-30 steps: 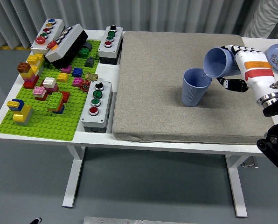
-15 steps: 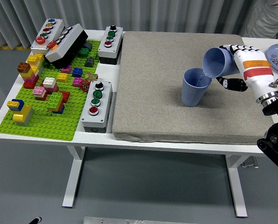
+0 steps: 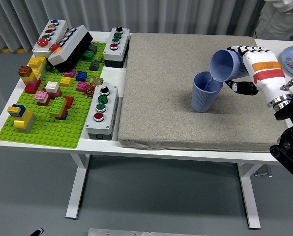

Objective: Pick cup pour cup place

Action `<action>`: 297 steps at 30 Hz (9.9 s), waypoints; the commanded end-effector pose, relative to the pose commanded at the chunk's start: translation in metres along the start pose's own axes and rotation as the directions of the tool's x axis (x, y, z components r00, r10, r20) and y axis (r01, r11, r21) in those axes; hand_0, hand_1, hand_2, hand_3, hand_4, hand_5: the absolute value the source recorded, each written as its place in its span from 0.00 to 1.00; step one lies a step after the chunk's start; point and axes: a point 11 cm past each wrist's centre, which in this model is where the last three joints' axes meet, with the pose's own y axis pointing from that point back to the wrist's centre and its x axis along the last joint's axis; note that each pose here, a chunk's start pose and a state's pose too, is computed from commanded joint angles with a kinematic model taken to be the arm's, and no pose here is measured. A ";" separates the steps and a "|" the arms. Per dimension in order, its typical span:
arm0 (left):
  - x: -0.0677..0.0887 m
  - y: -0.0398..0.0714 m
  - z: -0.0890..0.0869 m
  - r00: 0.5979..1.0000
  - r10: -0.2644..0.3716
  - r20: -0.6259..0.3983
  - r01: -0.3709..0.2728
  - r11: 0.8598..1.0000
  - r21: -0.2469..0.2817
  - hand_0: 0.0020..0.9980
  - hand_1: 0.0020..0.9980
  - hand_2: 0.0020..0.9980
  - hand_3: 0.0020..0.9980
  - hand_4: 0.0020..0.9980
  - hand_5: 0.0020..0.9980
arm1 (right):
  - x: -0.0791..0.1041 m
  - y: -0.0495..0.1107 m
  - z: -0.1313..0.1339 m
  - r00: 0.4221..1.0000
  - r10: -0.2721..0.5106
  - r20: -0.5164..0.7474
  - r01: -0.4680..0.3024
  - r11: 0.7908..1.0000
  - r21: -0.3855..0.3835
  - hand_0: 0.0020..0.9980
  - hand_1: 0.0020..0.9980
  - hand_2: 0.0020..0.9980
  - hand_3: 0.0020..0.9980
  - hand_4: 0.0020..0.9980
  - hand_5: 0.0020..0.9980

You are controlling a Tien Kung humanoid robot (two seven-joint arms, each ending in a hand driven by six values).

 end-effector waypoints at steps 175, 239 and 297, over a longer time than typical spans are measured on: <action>-0.005 -0.001 -0.003 0.999 -0.012 0.034 0.012 1.000 0.007 0.83 0.79 0.84 0.76 0.57 1.00 | -0.073 0.067 0.106 0.505 0.370 0.780 0.197 0.830 -0.522 0.79 0.65 0.56 0.60 0.71 0.25; -0.003 0.000 -0.002 0.999 -0.010 0.043 0.010 1.000 0.007 0.83 0.79 0.84 0.76 0.57 1.00 | -0.096 0.069 0.102 0.468 0.353 0.810 0.220 0.841 -0.494 0.88 0.83 0.85 0.88 0.78 0.34; -0.001 0.000 -0.011 1.000 -0.005 0.026 0.005 1.000 0.019 0.83 0.79 0.83 0.76 0.57 1.00 | -0.037 0.098 0.123 0.504 0.267 0.821 0.256 0.862 -0.438 0.94 0.91 1.00 0.97 0.86 0.46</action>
